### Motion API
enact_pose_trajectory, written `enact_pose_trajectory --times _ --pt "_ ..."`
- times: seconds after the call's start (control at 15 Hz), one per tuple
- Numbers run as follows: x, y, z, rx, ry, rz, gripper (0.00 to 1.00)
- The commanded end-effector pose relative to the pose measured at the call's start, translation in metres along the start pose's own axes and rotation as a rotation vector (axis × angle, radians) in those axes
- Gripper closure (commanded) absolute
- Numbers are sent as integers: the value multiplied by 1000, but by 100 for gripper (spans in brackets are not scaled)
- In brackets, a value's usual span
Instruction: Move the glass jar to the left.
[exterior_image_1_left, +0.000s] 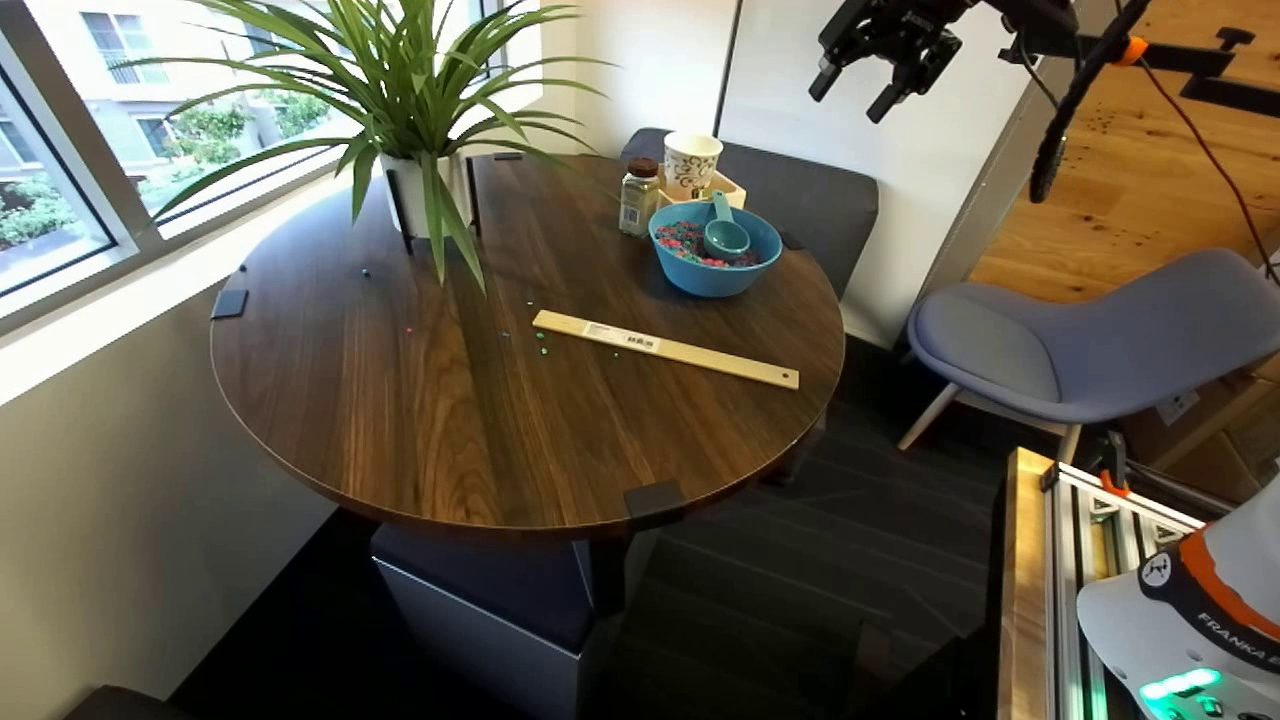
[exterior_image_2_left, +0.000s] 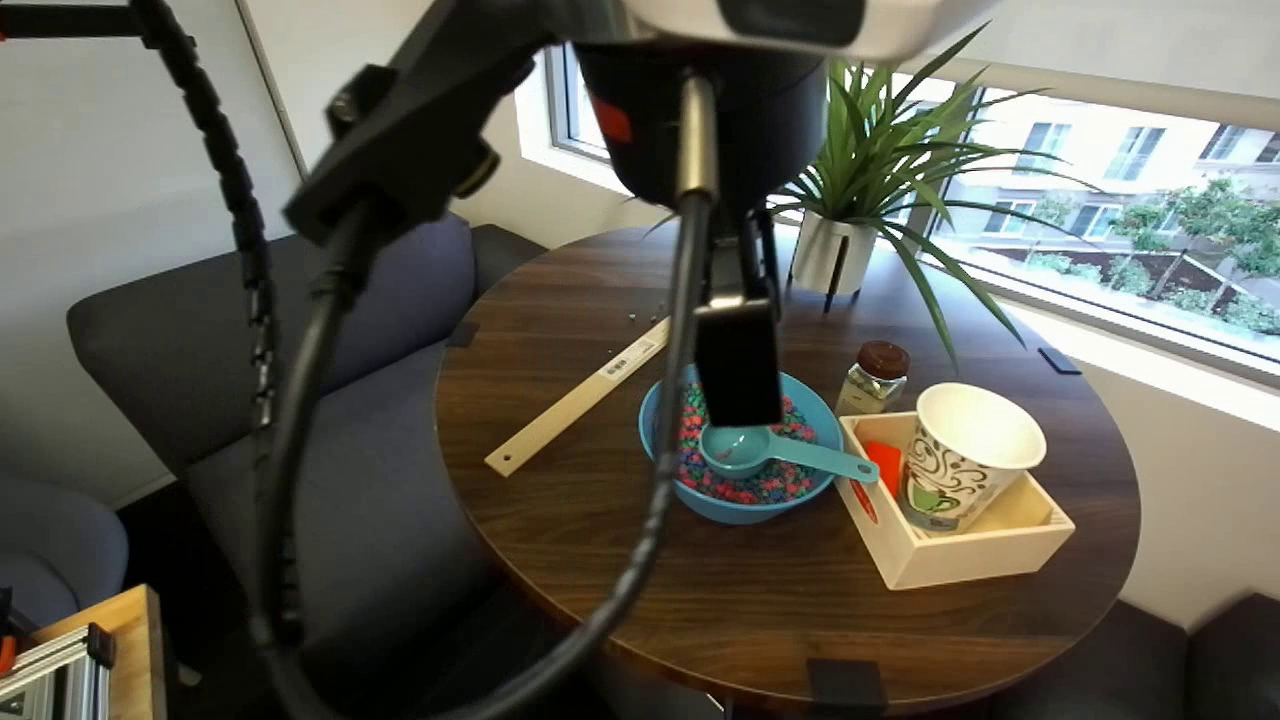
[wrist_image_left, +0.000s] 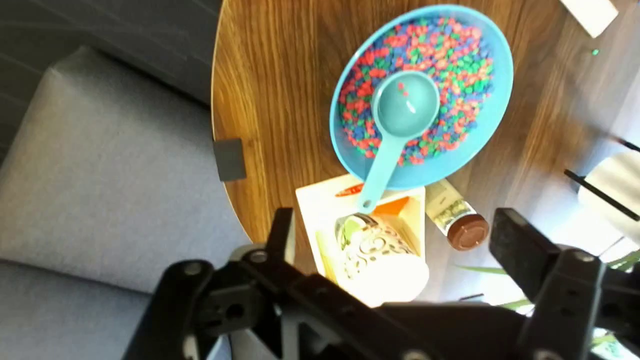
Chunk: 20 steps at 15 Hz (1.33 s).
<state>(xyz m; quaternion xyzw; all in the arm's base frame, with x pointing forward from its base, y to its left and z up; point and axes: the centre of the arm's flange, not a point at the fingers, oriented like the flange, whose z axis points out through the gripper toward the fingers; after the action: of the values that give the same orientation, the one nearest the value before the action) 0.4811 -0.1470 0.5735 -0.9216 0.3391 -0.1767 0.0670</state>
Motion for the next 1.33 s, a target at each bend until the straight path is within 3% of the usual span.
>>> enact_pose_trajectory --times 0.0,0.2,0.6,0.73,1.27 --pt "42 -40 22 -40 87 -133 0" --pt "57 -71 47 -66 96 -266 0" --pt "59 -113 101 -62 26 -556 0" --pt "50 -105 97 -63 26 -508 0" --pt "62 -117 112 -67 56 -553 0"
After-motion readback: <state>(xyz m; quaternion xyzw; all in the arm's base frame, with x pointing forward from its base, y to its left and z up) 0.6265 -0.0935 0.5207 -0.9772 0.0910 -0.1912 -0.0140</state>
